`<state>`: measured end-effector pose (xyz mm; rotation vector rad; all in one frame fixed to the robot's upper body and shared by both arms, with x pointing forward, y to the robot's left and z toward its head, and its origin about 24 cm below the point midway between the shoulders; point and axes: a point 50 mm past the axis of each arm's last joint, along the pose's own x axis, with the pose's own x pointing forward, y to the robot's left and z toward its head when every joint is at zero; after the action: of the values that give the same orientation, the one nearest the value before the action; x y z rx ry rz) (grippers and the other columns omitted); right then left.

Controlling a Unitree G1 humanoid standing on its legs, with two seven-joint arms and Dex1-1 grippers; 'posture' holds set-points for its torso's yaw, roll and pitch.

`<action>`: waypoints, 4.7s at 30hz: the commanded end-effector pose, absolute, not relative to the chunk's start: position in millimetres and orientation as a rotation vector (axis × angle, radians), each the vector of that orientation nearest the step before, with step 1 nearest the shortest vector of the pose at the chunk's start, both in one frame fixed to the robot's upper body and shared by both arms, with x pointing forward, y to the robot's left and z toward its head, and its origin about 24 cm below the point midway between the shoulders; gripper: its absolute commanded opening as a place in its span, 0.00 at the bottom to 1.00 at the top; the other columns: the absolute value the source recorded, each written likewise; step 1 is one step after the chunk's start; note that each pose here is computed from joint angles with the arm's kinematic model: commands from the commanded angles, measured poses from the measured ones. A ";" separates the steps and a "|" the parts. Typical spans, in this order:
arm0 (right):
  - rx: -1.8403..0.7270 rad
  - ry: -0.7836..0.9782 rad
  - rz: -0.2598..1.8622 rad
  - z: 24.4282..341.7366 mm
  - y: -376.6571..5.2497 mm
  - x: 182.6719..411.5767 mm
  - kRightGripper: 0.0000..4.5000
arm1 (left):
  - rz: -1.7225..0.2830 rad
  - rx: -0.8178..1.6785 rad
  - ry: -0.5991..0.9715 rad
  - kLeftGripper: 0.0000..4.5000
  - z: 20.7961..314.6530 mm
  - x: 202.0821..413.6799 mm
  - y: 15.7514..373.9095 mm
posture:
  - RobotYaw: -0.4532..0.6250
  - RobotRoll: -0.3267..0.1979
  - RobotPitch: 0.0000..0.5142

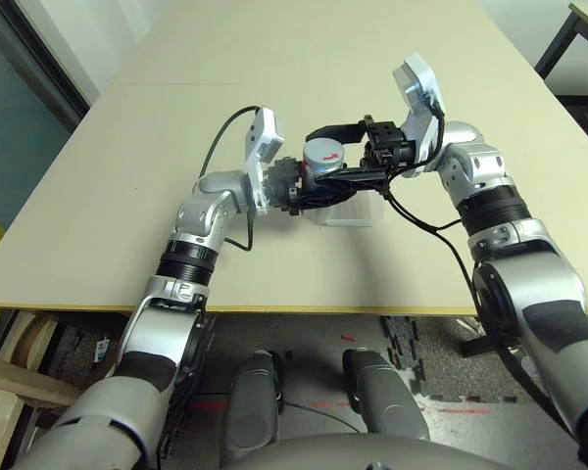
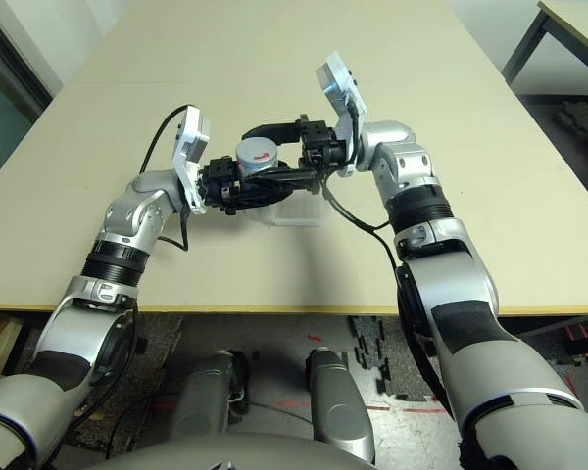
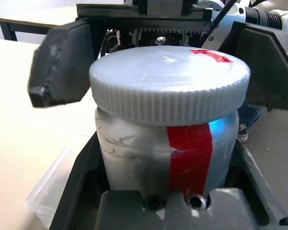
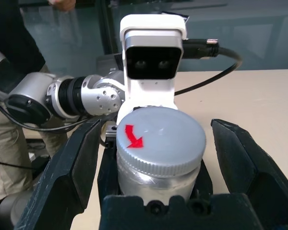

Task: Pour the medicine from the bottle into the box.

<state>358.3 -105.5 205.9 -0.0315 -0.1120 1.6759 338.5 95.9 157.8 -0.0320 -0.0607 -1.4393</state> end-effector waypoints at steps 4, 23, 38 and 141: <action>-0.014 -0.129 1.667 213.2 -99.3 358.9 1.00 | -1.427 -0.022 -0.057 0.61 155.8 340.7 95.3 | 0.23 0.62 0.23; -0.040 -0.095 1.577 206.3 -94.0 365.3 1.00 | -1.433 -0.017 -0.068 0.61 155.6 338.7 93.3 | 0.25 0.62 0.22; -0.043 -0.058 1.454 200.5 -117.5 374.7 1.00 | -1.432 -0.017 -0.073 0.61 157.1 338.0 94.7 | 0.25 0.62 0.22; -0.004 -0.062 1.524 208.3 -90.2 369.7 1.00 | -1.405 -0.031 -0.114 0.61 159.8 351.4 86.8 | 0.23 0.62 0.19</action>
<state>368.0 -90.7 207.6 0.0187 -0.0725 1.5335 354.0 89.6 159.5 -0.0421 -0.1153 -1.3853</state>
